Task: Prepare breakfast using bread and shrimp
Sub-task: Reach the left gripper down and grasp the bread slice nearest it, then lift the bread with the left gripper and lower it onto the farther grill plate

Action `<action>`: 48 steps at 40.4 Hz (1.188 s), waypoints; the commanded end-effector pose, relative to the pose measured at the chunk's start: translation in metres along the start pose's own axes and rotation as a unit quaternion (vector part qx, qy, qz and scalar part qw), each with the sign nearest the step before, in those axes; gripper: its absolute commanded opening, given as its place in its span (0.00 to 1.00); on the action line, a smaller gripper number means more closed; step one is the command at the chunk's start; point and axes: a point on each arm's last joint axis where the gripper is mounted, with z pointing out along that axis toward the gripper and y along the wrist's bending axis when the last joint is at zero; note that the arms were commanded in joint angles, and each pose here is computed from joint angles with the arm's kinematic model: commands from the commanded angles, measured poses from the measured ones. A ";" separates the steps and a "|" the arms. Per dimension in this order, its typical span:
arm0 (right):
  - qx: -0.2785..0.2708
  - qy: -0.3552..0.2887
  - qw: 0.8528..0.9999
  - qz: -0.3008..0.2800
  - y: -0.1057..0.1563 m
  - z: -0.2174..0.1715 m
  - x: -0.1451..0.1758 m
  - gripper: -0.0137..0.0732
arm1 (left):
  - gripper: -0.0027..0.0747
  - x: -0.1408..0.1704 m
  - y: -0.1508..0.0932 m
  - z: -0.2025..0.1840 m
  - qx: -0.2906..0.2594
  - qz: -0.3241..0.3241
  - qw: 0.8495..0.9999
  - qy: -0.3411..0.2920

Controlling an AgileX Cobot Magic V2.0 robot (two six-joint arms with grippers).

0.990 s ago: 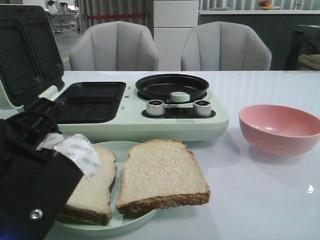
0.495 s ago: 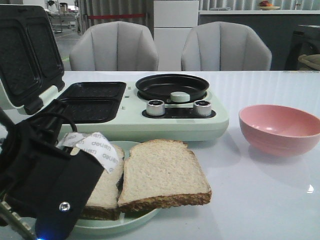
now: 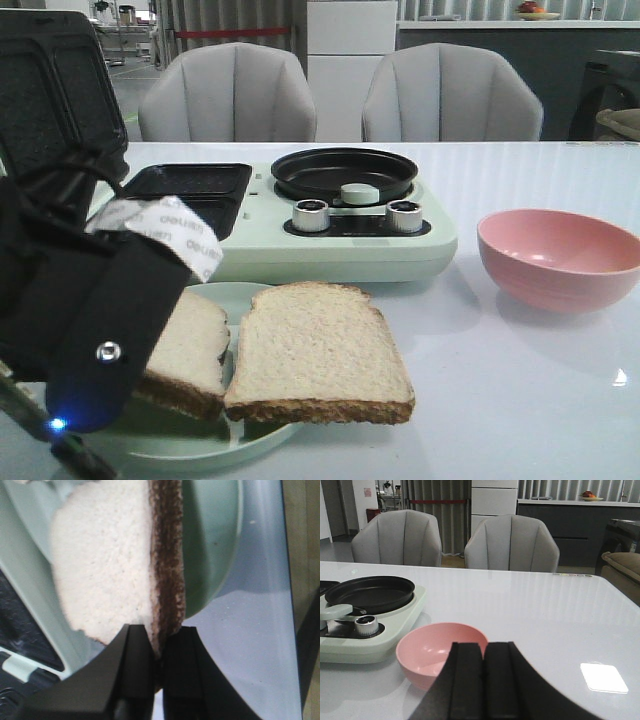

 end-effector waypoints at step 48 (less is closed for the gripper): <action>0.000 -0.062 0.998 -0.008 0.000 -0.002 -0.011 0.12 | 0.08 0.101 0.170 -0.018 -0.274 -0.125 0.946 -0.123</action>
